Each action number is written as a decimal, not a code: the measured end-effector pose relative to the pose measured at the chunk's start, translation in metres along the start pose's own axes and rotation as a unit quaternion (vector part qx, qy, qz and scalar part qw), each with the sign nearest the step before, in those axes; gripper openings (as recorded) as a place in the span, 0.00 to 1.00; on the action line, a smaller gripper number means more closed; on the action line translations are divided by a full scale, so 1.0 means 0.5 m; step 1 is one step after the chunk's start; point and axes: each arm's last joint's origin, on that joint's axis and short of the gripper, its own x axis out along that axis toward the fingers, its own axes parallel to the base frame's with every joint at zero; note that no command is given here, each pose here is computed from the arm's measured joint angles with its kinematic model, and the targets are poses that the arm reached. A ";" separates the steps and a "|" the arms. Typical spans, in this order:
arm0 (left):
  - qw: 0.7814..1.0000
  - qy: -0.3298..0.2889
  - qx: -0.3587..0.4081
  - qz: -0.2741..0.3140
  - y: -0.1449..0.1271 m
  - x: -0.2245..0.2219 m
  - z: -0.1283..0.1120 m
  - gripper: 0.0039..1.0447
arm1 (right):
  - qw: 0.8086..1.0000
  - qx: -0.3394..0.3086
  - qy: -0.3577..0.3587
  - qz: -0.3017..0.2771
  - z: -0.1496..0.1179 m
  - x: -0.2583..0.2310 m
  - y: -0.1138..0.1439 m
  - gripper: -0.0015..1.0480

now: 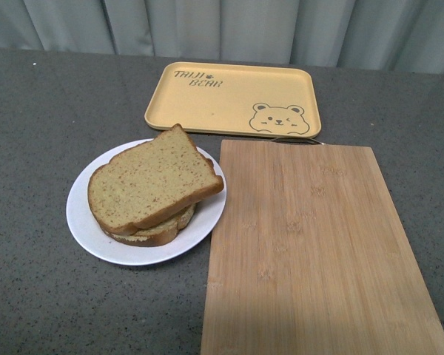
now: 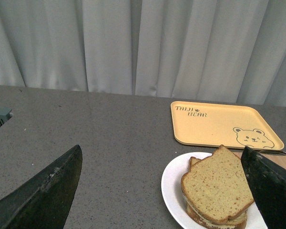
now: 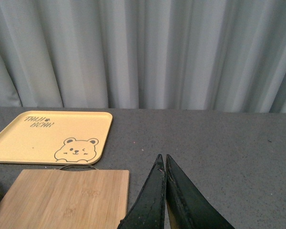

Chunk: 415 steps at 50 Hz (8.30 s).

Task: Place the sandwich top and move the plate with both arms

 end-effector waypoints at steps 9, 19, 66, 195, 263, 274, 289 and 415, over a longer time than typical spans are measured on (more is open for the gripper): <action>1.000 0.000 0.000 0.000 0.000 0.000 0.000 0.94 | 1.000 0.000 -0.003 0.000 0.002 -0.018 0.000 0.01; 1.000 0.000 0.000 0.000 0.000 0.000 0.000 0.94 | 1.000 0.000 -0.007 0.000 0.006 -0.034 0.000 0.01; 1.000 0.000 0.000 0.000 0.000 0.000 0.000 0.94 | 1.000 0.000 -0.014 0.001 0.011 -0.085 0.000 0.01; 0.736 0.431 -0.516 0.079 -0.066 0.349 -0.281 0.08 | 1.000 0.000 -0.011 0.001 0.005 -0.107 0.000 0.91; 0.717 0.294 -0.626 -0.086 -0.238 0.653 -0.249 0.03 | 1.000 0.000 -0.011 0.001 0.005 -0.107 0.000 0.91; 0.713 0.321 -0.618 -0.081 -0.280 0.711 -0.281 0.03 | 1.000 0.000 -0.011 0.001 0.005 -0.107 0.000 0.91; 0.726 0.342 -0.589 -0.091 -0.266 0.710 -0.265 0.41 | 1.000 0.000 -0.011 0.001 0.005 -0.107 0.000 0.91; 1.000 -0.003 -0.002 0.000 0.000 0.053 0.007 0.03 | 1.000 0.000 -0.011 0.001 0.005 -0.107 0.000 0.91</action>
